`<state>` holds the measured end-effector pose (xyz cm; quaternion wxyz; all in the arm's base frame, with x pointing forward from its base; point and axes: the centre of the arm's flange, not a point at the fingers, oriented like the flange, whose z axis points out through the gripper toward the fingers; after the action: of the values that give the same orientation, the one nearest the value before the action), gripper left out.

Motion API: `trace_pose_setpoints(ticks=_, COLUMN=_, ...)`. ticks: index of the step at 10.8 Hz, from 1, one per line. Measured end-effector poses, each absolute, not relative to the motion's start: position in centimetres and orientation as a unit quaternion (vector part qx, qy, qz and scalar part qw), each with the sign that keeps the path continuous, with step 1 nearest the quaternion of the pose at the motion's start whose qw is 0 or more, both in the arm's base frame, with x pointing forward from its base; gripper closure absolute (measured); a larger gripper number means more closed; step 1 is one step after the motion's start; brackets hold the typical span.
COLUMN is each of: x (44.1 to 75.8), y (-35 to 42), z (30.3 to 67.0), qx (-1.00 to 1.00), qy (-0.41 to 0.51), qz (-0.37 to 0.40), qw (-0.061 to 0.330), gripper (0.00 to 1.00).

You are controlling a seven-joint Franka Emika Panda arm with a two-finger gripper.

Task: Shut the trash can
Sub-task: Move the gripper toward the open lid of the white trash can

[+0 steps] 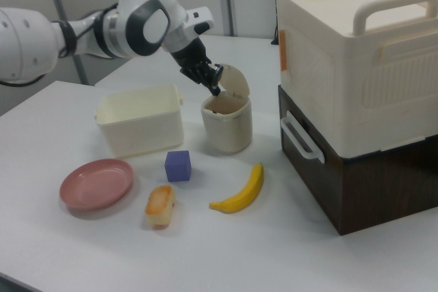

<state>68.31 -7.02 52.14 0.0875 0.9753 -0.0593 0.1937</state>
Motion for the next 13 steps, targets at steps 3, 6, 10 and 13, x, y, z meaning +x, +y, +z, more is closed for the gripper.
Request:
trace_pose_setpoints(ticks=3, x=72.2, y=-6.3, z=52.5, qx=0.949, qy=-0.117, qz=0.285, qw=0.068, gripper=0.99)
trace_pose_setpoints(ticks=6, x=72.8, y=-5.5, z=54.4, qx=0.934, qy=-0.126, qz=0.329, qw=0.054, gripper=0.99)
trace_pose_setpoints(ticks=10, x=74.4, y=-4.8, z=53.0, qx=0.910, qy=-0.114, qz=0.397, qw=0.036, gripper=0.99)
trace_pose_setpoints(ticks=13, x=75.0, y=-5.1, z=53.0, qx=0.895, qy=-0.126, qz=0.428, qw=0.024, gripper=0.99)
